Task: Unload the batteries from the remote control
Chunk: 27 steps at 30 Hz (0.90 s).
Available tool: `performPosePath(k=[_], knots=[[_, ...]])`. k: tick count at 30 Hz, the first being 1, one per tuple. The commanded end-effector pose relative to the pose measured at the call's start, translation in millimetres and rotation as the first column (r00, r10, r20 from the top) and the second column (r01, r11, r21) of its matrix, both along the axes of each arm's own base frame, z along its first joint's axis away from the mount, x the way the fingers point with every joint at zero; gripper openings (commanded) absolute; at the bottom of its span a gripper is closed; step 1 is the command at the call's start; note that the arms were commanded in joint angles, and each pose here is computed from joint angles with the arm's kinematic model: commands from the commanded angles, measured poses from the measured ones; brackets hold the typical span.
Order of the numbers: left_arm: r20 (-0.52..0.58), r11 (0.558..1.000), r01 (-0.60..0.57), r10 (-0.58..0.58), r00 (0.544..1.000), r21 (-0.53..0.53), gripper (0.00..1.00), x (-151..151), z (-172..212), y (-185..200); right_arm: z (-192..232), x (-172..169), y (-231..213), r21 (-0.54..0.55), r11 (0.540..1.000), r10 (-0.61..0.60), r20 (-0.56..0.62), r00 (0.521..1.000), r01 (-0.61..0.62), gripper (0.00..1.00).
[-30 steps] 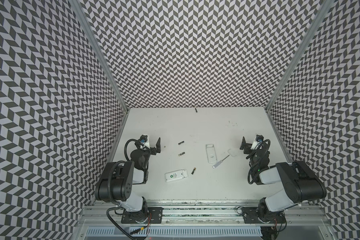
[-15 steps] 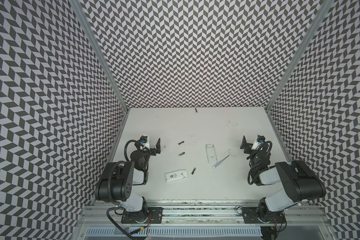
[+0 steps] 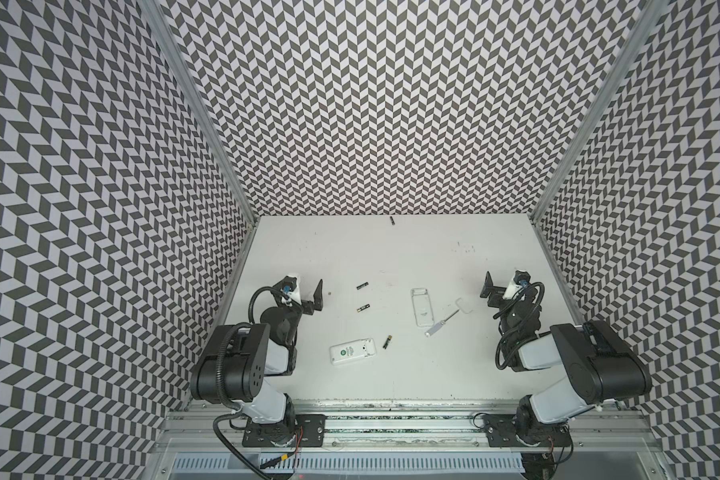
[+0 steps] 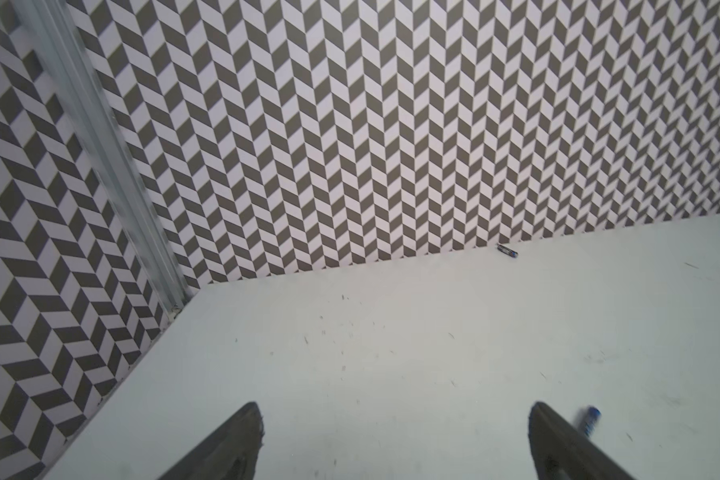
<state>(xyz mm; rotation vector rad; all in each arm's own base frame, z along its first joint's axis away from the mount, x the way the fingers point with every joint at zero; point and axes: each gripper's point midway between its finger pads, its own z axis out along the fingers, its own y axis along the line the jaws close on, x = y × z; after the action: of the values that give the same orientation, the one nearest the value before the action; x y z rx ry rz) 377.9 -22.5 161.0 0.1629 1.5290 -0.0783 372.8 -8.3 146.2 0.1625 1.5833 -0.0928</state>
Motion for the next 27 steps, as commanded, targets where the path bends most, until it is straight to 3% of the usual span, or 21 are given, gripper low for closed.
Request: performPosePath(k=[1, 9, 14, 18, 22, 27], knots=[[-0.068, 0.995, -0.094, 0.093, 0.993, -0.018, 1.0, 4, -13, 11, 8, -1, 1, 0.012, 1.0, 0.004, 0.044, 0.999, -0.004, 1.0], [-0.056, 0.993, -0.116, 0.115, 0.992, -0.03, 1.0, 0, -10, 15, 8, -1, 1, 0.012, 1.0, 0.003, 0.044, 0.999, -0.004, 1.0], [0.106, 0.987, 0.128, -0.139, 0.985, 0.097, 1.0, -48, 7, -29, 8, -1, 0, 0.012, 1.0, 0.002, 0.045, 0.999, -0.003, 0.99], [0.086, 0.996, 0.072, -0.077, 0.993, 0.06, 1.0, -40, 5, -18, 9, -2, 0, 0.013, 1.0, 0.001, 0.045, 0.999, -0.002, 0.99], [-0.096, 0.986, -0.159, 0.154, 0.984, -0.05, 1.0, 9, -16, 23, 8, -1, 1, 0.012, 1.0, 0.003, 0.043, 0.999, -0.003, 1.0], [-0.085, 0.986, -0.161, 0.157, 0.984, -0.033, 1.0, 8, -14, 21, 8, -1, 1, 0.014, 1.0, 0.004, 0.044, 0.999, -0.005, 1.0]])
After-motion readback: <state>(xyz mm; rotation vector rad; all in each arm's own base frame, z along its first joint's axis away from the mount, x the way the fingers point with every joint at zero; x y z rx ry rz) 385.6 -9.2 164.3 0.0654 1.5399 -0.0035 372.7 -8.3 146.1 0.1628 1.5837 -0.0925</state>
